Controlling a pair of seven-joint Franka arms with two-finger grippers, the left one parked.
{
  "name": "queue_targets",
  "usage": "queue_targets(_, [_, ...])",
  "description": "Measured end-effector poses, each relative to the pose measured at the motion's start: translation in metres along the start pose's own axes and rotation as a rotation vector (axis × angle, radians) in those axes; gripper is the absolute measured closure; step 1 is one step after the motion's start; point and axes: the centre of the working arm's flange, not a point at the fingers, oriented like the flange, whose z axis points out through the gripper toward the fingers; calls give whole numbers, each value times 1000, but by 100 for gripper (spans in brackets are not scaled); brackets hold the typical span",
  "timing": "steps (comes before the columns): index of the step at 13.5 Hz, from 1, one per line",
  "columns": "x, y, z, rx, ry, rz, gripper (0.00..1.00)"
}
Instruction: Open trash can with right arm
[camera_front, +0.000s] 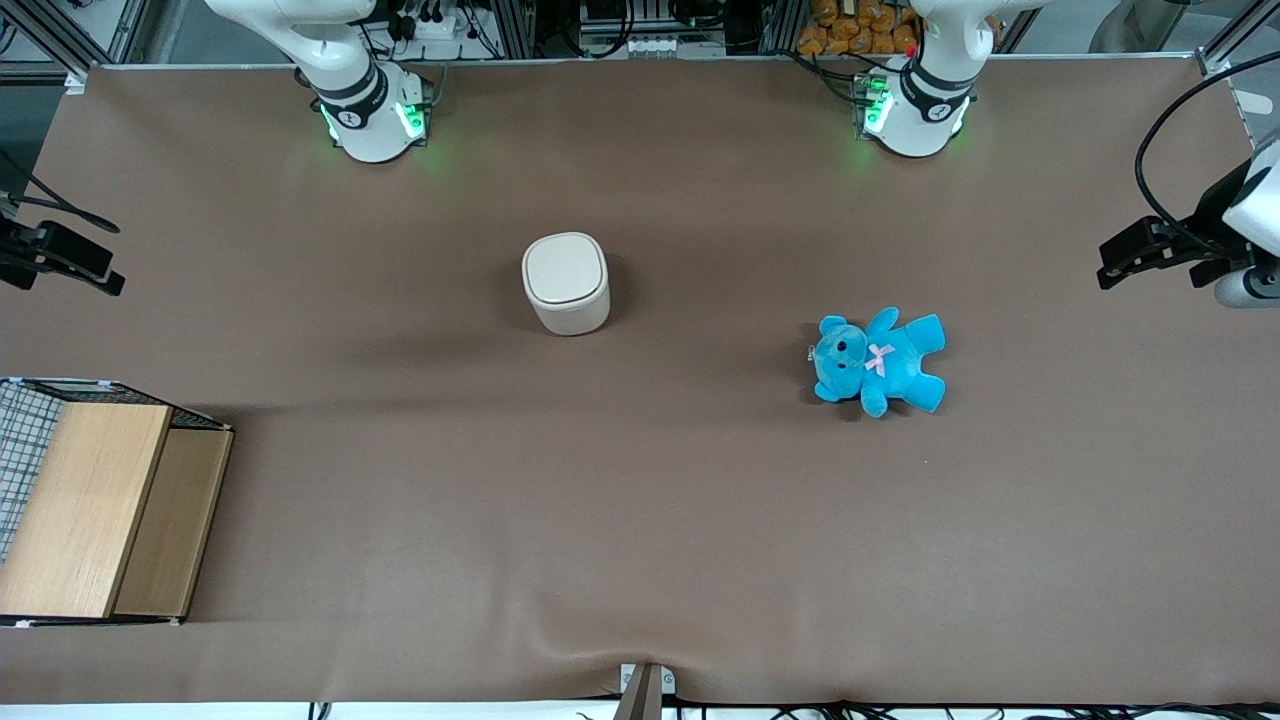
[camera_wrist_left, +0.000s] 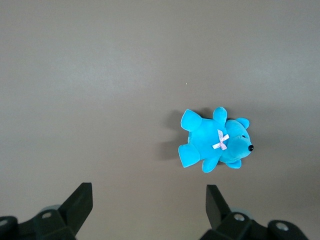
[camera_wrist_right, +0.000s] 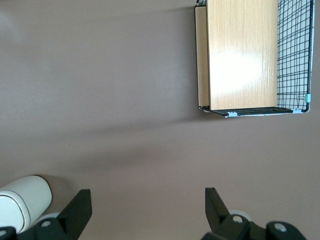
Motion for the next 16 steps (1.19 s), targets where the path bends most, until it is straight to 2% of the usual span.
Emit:
queue_targets(6, [1, -4, 8, 1, -20, -6, 0])
queue_targets(12, [-4, -29, 20, 7, -79, -50, 0])
queue_targets(14, [-8, -44, 25, 34, -108, -71, 16])
queue_targets(15, [-9, -50, 29, 47, -120, -79, 16])
queue_targets(16, [-10, -54, 32, 56, -130, -85, 25])
